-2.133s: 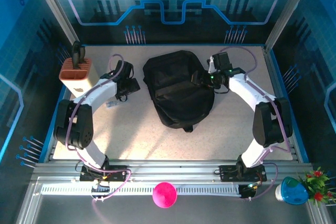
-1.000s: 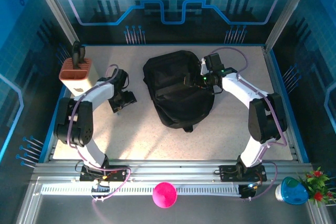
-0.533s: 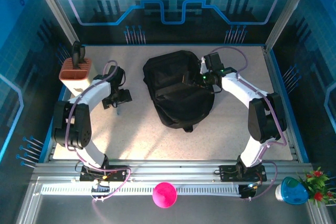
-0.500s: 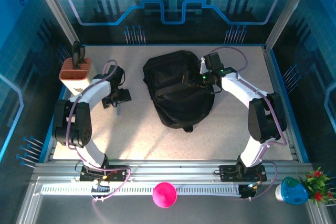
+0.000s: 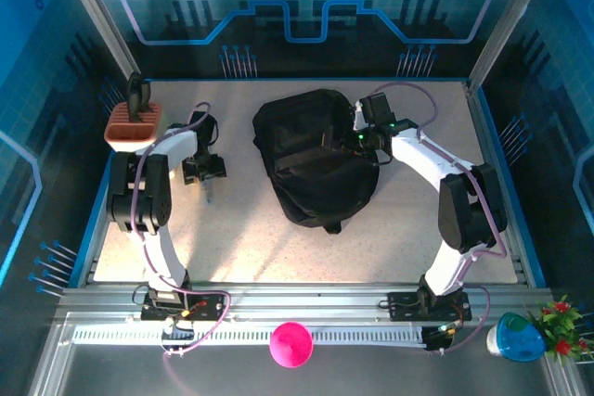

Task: Pack the student bag
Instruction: Pick up the loose stationery from the middle-left of the table, then pass the loose stationery.

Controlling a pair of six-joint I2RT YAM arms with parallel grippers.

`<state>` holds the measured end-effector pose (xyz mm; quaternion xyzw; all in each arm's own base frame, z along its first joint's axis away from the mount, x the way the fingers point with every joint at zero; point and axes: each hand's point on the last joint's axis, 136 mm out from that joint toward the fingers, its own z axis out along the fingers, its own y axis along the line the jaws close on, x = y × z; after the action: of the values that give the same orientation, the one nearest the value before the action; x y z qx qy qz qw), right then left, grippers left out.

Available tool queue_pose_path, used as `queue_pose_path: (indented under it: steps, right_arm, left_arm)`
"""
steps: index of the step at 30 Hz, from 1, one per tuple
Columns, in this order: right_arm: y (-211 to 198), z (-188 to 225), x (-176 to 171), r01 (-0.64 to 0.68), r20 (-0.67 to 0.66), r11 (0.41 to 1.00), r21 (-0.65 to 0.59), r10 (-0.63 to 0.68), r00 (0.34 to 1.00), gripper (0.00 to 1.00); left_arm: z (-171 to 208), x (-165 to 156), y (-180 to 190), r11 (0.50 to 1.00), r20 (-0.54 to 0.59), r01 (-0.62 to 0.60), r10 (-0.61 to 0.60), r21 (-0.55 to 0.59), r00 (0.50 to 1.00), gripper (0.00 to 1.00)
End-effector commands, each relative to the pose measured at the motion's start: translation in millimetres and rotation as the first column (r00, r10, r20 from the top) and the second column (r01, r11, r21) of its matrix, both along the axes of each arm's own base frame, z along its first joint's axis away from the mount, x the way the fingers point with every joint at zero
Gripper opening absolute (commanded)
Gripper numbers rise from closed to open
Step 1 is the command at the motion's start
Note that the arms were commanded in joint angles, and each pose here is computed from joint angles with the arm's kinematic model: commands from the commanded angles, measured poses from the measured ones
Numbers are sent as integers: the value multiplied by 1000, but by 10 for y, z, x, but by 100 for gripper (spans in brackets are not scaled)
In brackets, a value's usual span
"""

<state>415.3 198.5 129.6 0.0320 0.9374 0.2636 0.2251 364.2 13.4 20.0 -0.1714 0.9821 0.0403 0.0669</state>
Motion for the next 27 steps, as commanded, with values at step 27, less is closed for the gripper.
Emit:
queue_pose_path:
  steps: [27]
  right_arm:
    - [835,394,-297,-233,202,963,136,204,958,84]
  left_arm:
    - [851,348,-1218,853,221,-9,145,-523,965,36]
